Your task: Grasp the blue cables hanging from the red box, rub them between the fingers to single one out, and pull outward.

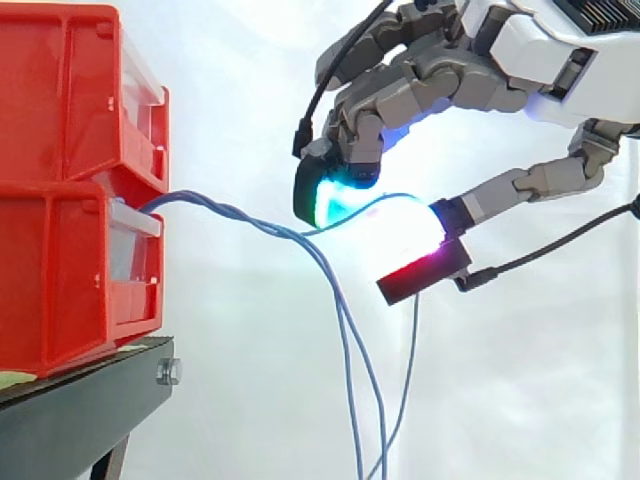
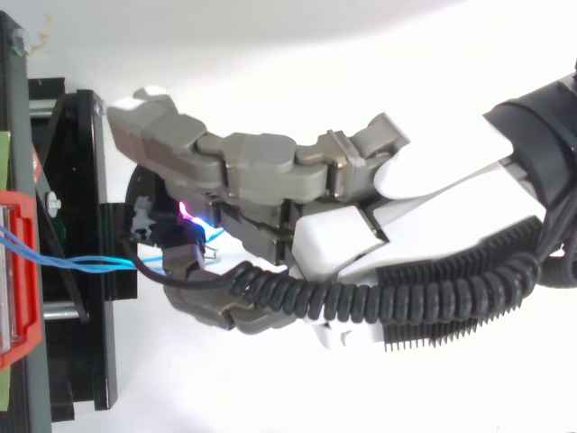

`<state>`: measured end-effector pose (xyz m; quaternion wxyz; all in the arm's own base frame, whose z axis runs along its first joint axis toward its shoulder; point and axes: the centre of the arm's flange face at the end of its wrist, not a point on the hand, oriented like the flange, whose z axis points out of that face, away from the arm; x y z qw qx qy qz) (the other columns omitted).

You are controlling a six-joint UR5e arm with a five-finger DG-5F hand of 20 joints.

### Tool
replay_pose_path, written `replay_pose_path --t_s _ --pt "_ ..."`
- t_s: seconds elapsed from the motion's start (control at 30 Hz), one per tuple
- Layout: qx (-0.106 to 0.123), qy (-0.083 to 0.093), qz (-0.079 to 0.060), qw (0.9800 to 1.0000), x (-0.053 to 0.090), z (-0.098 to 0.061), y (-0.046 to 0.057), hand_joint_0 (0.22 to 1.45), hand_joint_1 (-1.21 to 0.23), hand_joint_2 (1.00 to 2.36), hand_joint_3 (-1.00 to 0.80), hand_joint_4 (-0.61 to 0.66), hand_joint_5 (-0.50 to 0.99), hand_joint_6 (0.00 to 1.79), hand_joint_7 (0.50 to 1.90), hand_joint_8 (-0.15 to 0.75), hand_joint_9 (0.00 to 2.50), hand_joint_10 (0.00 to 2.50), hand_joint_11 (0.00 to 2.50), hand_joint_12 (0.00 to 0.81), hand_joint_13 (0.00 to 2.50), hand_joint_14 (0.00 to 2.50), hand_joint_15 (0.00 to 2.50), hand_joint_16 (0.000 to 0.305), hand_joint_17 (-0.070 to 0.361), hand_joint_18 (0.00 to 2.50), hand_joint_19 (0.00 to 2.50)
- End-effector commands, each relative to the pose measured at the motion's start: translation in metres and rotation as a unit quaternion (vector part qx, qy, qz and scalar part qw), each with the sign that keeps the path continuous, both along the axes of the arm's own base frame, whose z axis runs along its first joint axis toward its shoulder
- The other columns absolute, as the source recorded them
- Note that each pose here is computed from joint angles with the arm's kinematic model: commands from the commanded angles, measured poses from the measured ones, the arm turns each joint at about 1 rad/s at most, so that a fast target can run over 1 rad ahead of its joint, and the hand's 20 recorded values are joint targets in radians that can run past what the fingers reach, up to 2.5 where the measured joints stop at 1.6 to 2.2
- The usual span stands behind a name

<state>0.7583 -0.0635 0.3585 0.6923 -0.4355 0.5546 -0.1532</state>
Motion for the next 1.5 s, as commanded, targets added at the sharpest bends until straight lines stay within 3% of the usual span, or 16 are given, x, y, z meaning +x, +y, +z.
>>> replay_pose_path --t_s 0.0,0.43,0.77,0.87,1.0,1.1,1.13,1.17,1.23,1.27,1.3,1.33,1.37,1.4,1.43,1.47 --pt "0.000 0.000 0.000 1.0000 0.000 0.000 -0.001 0.60 -0.78 1.02 -0.24 0.06 -0.13 0.91 1.02 0.238 0.99 0.02 0.75 0.338 0.82 0.02 0.63 0.042 0.095 0.64 0.50" --pt "-0.018 -0.008 0.027 0.9995 -0.003 0.000 0.001 0.60 -0.78 1.02 -0.24 0.05 -0.13 0.91 1.02 0.239 0.99 0.02 0.75 0.339 0.82 0.03 0.63 0.042 0.095 0.64 0.50" --pt "0.031 0.028 0.022 0.9989 -0.005 -0.003 0.000 0.60 -0.78 1.02 -0.24 0.05 -0.13 0.91 1.02 0.242 0.99 0.02 0.76 0.337 0.82 0.03 0.63 0.042 0.095 0.63 0.49" --pt "0.090 0.064 0.007 0.9938 -0.006 -0.004 -0.004 0.60 -0.78 1.02 -0.24 0.05 -0.13 0.91 1.02 0.241 0.99 0.02 0.75 0.339 0.82 0.03 0.63 0.042 0.096 0.63 0.50" --pt "0.191 0.108 -0.026 0.9752 -0.003 -0.005 -0.009 0.60 -0.77 1.02 -0.24 0.06 -0.13 0.91 1.02 0.241 0.99 0.02 0.74 0.337 0.82 0.02 0.62 0.042 0.096 0.63 0.50" --pt "0.272 0.139 -0.058 0.9504 -0.001 -0.005 -0.011 0.60 -0.77 1.02 -0.24 0.05 -0.13 0.91 1.02 0.242 0.99 0.02 0.75 0.338 0.82 0.02 0.63 0.043 0.096 0.63 0.50" --pt "0.309 0.151 -0.070 0.9363 -0.001 -0.005 -0.012 0.60 -0.78 1.02 -0.24 0.05 -0.13 0.91 1.02 0.241 0.99 0.02 0.75 0.337 0.82 0.02 0.62 0.043 0.096 0.63 0.50" --pt "0.326 0.157 -0.075 0.9292 0.000 -0.005 -0.013 0.60 -0.77 1.02 -0.24 0.05 -0.13 0.91 1.03 0.238 0.99 0.02 0.76 0.338 0.82 0.03 0.63 0.043 0.096 0.64 0.50" --pt "0.391 0.171 -0.095 0.8992 0.001 -0.004 -0.016 0.60 -0.77 1.02 -0.24 0.06 -0.13 0.91 1.02 0.240 0.99 0.02 0.75 0.338 0.81 0.03 0.63 0.043 0.096 0.63 0.49" --pt "0.405 0.175 -0.100 0.8917 0.001 -0.004 -0.017 0.60 -0.77 1.02 -0.24 0.06 -0.13 0.91 1.02 0.240 0.99 0.02 0.75 0.337 0.81 0.02 0.64 0.043 0.096 0.63 0.50" --pt "0.405 0.175 -0.100 0.8917 0.001 -0.004 -0.017 0.60 -0.77 1.02 -0.24 0.06 -0.13 0.91 1.02 0.238 0.99 0.02 0.76 0.337 0.81 0.02 0.63 0.043 0.096 0.63 0.50" --pt "0.432 0.179 -0.108 0.8774 0.002 -0.004 -0.019 0.60 -0.77 1.02 -0.24 0.06 -0.13 0.91 1.02 0.241 0.99 0.02 0.75 0.336 0.81 0.02 0.64 0.043 0.096 0.63 0.50" --pt "0.446 0.183 -0.113 0.8687 0.002 -0.004 -0.020 0.60 -0.77 1.02 -0.24 0.06 -0.13 0.91 1.02 0.241 0.99 0.02 0.75 0.335 0.81 0.03 0.63 0.043 0.096 0.63 0.50" --pt "0.477 0.191 -0.123 0.8487 0.001 -0.005 -0.021 0.60 -0.77 1.02 -0.24 0.06 -0.13 0.91 1.02 0.241 0.99 0.02 0.74 0.334 0.81 0.03 0.63 0.043 0.096 0.63 0.49" --pt "0.492 0.197 -0.128 0.8381 0.000 -0.006 -0.022 0.60 -0.77 1.02 -0.24 0.06 -0.13 0.91 1.02 0.240 0.98 0.02 0.75 0.337 0.81 0.03 0.63 0.043 0.096 0.63 0.50" --pt "0.525 0.212 -0.142 0.8116 -0.002 -0.008 -0.023 0.60 -0.77 1.02 -0.24 0.06 -0.13 0.91 1.03 0.242 0.99 0.02 0.75 0.337 0.81 0.03 0.63 0.043 0.096 0.63 0.50"
